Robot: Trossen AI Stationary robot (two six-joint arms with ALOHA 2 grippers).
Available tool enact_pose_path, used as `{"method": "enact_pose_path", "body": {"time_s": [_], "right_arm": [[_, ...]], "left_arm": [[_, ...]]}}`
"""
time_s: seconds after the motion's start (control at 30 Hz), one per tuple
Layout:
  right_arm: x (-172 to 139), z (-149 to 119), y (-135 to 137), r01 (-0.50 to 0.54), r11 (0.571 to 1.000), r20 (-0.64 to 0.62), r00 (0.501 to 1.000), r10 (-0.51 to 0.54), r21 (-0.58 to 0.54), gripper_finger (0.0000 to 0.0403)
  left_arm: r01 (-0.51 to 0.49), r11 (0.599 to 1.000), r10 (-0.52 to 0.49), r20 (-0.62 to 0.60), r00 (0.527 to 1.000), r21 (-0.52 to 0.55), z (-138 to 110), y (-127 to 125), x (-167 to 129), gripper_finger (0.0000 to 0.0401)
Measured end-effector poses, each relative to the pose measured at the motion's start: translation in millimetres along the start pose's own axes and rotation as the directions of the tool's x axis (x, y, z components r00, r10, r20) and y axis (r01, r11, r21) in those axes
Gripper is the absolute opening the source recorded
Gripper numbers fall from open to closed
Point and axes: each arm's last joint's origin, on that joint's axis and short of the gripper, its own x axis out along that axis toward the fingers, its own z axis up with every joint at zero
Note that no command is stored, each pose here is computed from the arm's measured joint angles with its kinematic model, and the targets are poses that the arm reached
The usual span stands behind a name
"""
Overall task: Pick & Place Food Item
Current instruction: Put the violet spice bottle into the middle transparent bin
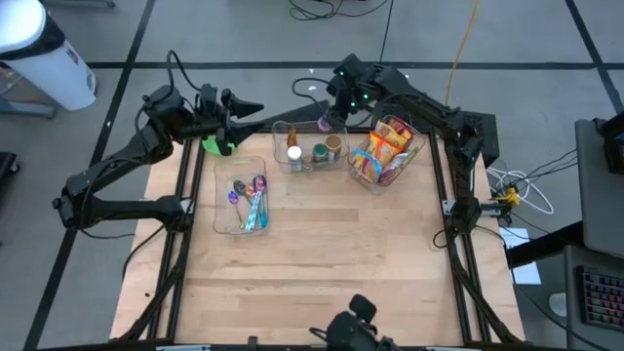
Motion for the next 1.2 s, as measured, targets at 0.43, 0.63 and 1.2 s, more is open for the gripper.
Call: {"method": "enact_pose_path", "body": {"time_s": [0.43, 0.63, 1.2], "right_arm": [[42.8, -28.8, -7.4, 0.075, 0.996, -0.103, 0.992, -0.071, 0.041, 0.0197], [55.5, -33.2, -8.8, 0.075, 0.995, -0.072, 0.995, -0.070, 0.065, 0.0197], [77.1, -52.5, -10.7, 0.074, 0.996, -0.105, 0.992, -0.068, 0.046, 0.0197]], "left_arm": [[-0.014, 1.000, 0.013, -0.043, 0.999, -0.021, -4.7, 1.4, -0.1, 0.0312], [-0.015, 1.000, 0.014, -0.046, 0.999, -0.027, -5.5, 2.2, 1.1, 0.0312], [-0.039, 0.994, 0.026, -0.122, 0.992, -0.100, -19.8, 15.5, 17.8, 0.0312]]}}
